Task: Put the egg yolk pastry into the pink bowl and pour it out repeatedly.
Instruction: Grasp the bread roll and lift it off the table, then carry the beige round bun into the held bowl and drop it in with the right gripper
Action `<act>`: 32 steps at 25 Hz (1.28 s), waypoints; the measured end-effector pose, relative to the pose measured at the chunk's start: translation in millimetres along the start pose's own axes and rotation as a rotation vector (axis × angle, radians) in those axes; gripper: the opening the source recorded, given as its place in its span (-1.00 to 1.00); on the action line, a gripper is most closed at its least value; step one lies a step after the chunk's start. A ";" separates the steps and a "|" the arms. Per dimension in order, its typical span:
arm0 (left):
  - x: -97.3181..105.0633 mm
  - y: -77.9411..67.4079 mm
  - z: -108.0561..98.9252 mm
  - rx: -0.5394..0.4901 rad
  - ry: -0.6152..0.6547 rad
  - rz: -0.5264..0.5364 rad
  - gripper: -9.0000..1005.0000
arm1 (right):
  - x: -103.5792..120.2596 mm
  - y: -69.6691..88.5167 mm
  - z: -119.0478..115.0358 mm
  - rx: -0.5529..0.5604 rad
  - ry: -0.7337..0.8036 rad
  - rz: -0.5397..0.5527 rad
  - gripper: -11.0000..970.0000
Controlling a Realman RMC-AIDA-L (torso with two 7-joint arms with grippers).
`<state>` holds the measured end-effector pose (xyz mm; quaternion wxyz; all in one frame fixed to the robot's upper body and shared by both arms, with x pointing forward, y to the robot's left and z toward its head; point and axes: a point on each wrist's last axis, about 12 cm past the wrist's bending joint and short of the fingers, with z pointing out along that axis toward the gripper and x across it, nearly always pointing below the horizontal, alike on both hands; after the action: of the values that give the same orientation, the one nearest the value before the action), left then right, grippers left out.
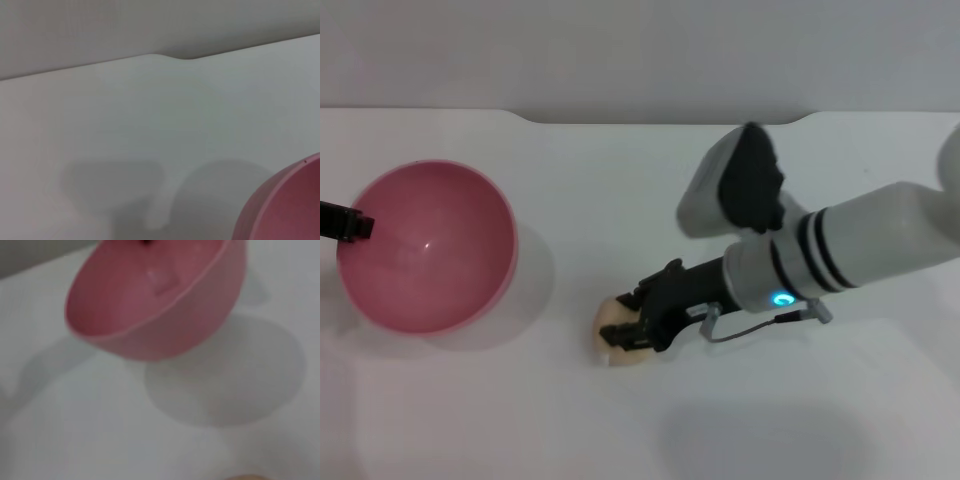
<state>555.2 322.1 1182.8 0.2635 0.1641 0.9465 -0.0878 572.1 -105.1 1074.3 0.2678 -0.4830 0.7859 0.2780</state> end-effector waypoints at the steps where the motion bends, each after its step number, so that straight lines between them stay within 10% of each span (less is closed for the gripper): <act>1: -0.2 0.0 0.0 0.000 -0.001 0.000 -0.92 | 0.5 -1.6 -4.4 -0.003 -0.016 0.015 0.02; 15: -12.3 -20.0 17.8 0.051 0.047 0.069 -0.91 | 23.0 -30.2 -92.8 0.073 -0.220 0.095 -0.29; 25: -51.3 -83.9 57.1 0.161 0.176 0.248 -0.91 | 2.2 -27.3 -172.1 0.063 -0.334 -0.039 -0.39; 32: -73.3 -127.0 76.6 0.161 0.213 0.343 -0.90 | -25.4 -9.5 -158.2 -0.042 -0.240 -0.185 -0.48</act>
<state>605.0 165.2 1166.8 0.1590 0.3516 0.9172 -0.0993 566.6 -203.2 1201.2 0.3740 -0.5222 0.6944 0.3244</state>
